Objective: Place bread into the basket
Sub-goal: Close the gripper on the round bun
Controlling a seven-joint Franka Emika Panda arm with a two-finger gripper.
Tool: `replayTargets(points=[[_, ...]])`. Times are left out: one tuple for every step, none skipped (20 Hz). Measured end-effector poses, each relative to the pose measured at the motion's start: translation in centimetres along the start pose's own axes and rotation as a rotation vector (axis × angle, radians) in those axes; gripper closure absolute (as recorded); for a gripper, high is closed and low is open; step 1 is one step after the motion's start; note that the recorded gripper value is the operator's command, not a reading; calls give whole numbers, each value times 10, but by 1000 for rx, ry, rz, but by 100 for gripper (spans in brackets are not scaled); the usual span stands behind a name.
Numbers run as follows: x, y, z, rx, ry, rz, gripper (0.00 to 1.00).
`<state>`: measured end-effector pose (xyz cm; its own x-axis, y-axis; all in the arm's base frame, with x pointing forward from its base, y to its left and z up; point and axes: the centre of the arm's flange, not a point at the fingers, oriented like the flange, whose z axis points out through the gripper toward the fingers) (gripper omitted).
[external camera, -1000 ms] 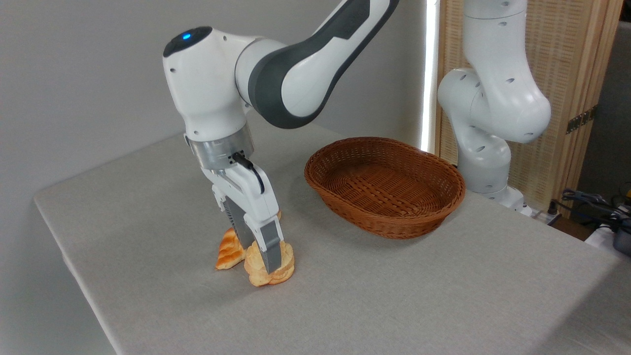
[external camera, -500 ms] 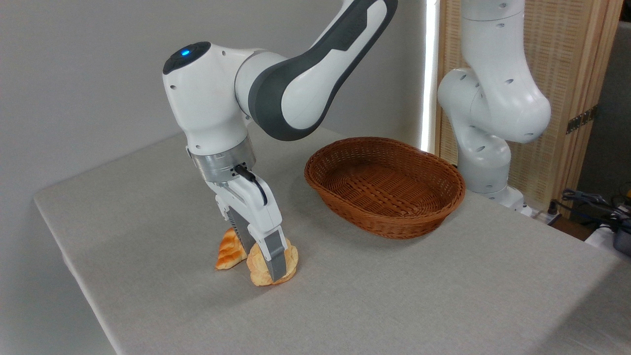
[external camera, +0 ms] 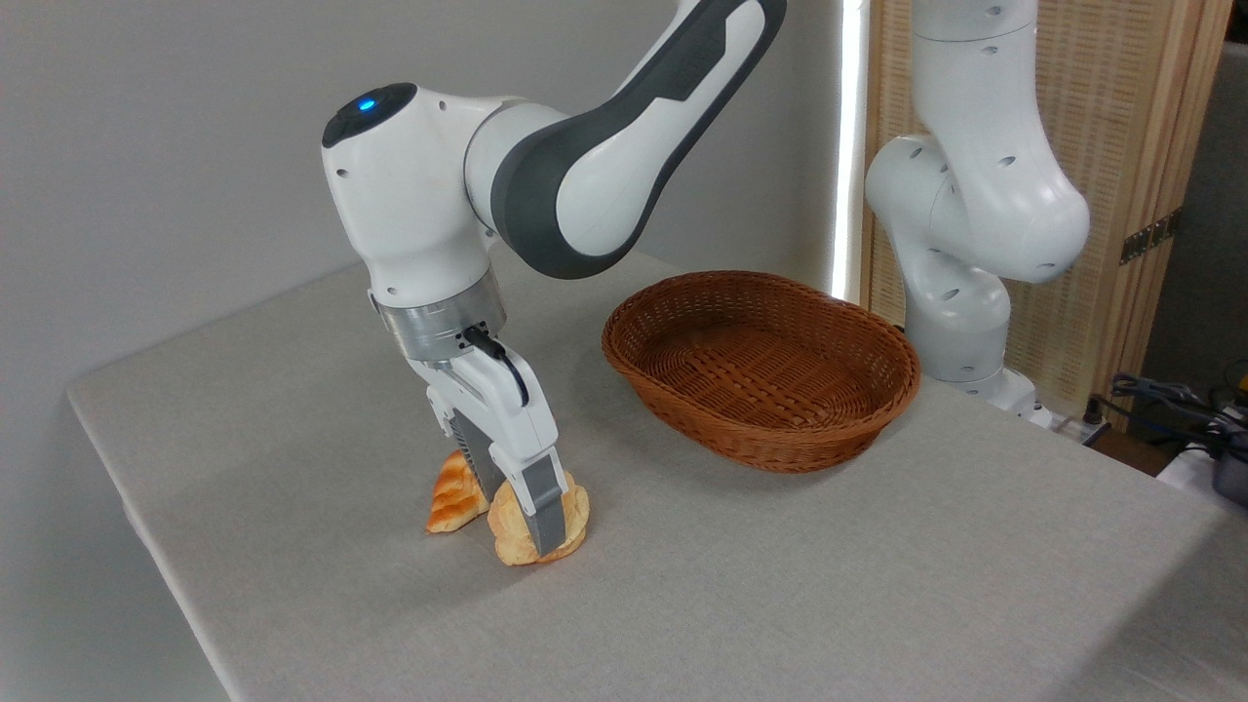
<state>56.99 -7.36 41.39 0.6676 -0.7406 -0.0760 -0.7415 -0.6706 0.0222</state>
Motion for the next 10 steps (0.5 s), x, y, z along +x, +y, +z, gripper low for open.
replayTargets(points=[[0,0,0,0,0,0,49],[0,0,0,0,0,0,49],[0,0,0,0,0,0,49],[0,0,0,0,0,0,49],[0,0,0,0,0,0,48],[0,0,0,0,0,0,48],[0,0,0,0,0,0,48],[0,0,0,0,0,0,48],[0,0,0,0,0,0,47],[0,0,0,0,0,0,47]])
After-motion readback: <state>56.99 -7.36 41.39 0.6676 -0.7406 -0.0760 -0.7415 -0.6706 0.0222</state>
